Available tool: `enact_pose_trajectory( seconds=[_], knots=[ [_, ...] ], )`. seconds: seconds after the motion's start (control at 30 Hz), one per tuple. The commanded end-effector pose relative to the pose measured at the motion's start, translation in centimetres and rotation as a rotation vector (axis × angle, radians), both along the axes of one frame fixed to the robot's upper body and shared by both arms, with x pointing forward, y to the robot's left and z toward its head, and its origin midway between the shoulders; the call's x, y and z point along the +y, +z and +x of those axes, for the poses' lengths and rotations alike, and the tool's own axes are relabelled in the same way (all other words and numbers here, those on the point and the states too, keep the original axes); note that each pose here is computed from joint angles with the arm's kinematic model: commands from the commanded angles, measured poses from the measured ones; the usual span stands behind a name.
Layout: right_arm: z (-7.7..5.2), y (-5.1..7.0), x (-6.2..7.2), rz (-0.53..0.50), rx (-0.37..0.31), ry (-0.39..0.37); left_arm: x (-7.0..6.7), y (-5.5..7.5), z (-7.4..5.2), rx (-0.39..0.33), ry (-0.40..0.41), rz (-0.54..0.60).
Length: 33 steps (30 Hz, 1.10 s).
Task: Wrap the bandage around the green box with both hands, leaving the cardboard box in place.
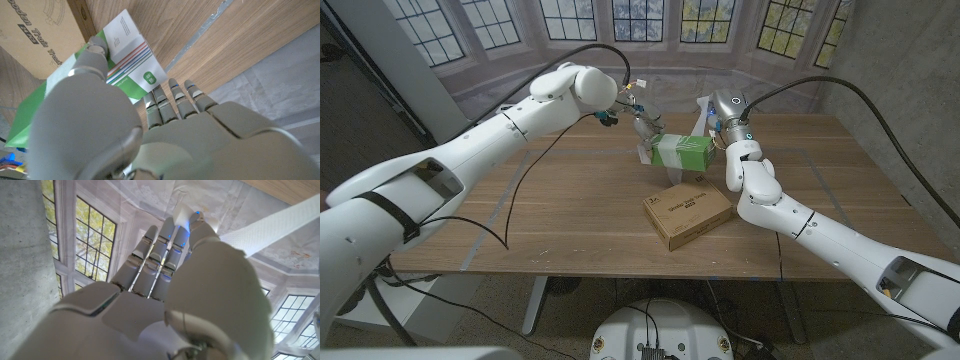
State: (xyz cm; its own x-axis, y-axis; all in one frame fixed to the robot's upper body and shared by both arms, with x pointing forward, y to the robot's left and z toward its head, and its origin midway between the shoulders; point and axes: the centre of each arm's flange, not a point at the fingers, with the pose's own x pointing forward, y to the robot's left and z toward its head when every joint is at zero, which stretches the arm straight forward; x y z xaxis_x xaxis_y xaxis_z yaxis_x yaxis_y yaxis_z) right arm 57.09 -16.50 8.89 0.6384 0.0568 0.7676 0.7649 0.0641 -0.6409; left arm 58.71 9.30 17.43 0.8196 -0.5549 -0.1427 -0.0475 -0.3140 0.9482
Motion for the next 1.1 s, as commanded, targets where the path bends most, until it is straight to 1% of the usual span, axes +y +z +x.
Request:
enact_pose_trajectory(
  seconds=[0.03, 0.43, 0.97, 1.1],
  knots=[
    [-0.7, 0.5, 0.2, -0.018, -0.017, 0.01, -0.5, -0.1, 0.4, 0.006, -0.01, 0.017],
    [-1.4, 1.0, 0.7, -0.043, -0.034, 0.023, -0.8, -0.4, 0.9, 0.018, -0.007, 0.047],
    [-2.5, 1.4, 1.4, -0.072, -0.055, 0.04, -0.8, -0.7, 1.2, 0.023, 0.006, 0.077],
    [-2.9, 1.8, 1.6, -0.069, -0.059, 0.045, -0.8, -0.7, 1.2, 0.021, 0.009, 0.083]
  ],
)
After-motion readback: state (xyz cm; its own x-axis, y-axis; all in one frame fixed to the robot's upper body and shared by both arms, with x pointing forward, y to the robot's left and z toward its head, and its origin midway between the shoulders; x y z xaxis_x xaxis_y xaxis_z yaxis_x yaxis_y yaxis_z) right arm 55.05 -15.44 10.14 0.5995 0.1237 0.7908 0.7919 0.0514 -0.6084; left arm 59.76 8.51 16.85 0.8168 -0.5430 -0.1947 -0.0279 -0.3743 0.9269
